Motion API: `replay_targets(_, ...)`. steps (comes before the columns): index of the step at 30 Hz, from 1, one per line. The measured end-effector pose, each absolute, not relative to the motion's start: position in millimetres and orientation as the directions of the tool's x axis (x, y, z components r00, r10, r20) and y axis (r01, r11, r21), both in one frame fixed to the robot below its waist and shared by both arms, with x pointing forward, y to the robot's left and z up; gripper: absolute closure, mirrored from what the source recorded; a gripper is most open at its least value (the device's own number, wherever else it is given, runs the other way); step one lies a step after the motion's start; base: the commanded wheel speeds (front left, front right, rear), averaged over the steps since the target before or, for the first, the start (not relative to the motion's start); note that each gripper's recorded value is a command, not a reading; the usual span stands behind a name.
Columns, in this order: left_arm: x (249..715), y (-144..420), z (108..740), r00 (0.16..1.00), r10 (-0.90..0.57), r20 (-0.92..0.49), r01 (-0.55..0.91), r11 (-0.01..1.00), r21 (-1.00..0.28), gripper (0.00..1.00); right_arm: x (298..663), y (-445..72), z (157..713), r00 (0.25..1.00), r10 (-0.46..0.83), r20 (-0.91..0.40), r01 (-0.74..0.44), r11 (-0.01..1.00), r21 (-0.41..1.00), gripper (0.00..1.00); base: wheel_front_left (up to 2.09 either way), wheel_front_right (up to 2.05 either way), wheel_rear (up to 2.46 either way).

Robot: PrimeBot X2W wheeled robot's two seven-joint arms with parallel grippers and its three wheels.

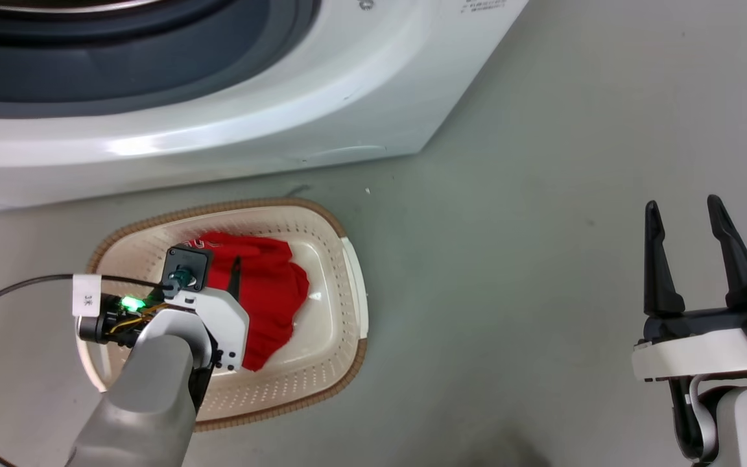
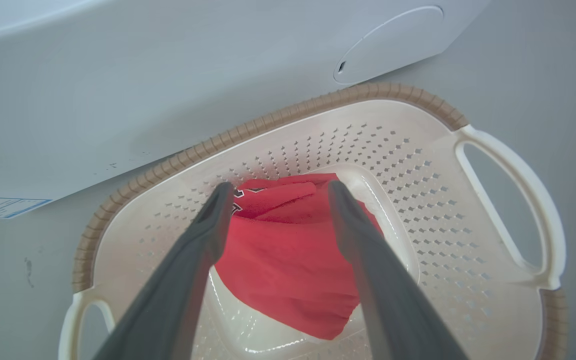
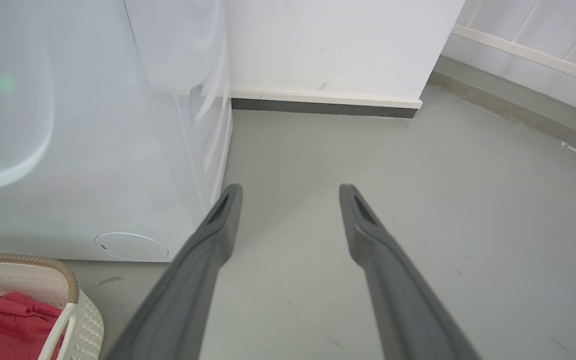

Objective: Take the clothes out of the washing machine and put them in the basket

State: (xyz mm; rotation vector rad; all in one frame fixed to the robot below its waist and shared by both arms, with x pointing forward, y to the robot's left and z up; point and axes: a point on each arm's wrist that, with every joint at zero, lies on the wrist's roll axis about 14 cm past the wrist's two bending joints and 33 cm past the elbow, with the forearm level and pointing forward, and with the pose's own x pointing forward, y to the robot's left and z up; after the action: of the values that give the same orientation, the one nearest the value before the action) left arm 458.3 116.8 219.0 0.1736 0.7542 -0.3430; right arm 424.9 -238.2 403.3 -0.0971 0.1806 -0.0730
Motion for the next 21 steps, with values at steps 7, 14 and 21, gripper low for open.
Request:
replay_targets(7, 465.9, 117.6, 278.4, 0.787, -0.264, -0.558, 0.335, 0.942, 0.027, 0.0, 423.7, -231.1, 433.1, 0.993, -0.061, -0.101, 0.052, 0.995, -0.09, 0.0, 0.0, 0.0, 0.0)
replay_targets(14, 460.2, 126.9, 344.9, 0.884, -0.258, -0.391, 0.299, 0.953, 0.047, 0.0, 410.8, -223.9, 459.1, 0.998, -0.046, -0.043, 0.043, 0.997, -0.068, 0.0, 0.0, 0.0, 0.0)
replay_targets(21, 462.9, 129.8, 414.2, 0.948, -0.254, -0.191, 0.269, 0.962, 0.054, 0.0, 398.4, -220.8, 476.1, 0.999, -0.041, -0.002, 0.041, 0.998, -0.045, 0.0, 0.0, 0.0, 0.0)
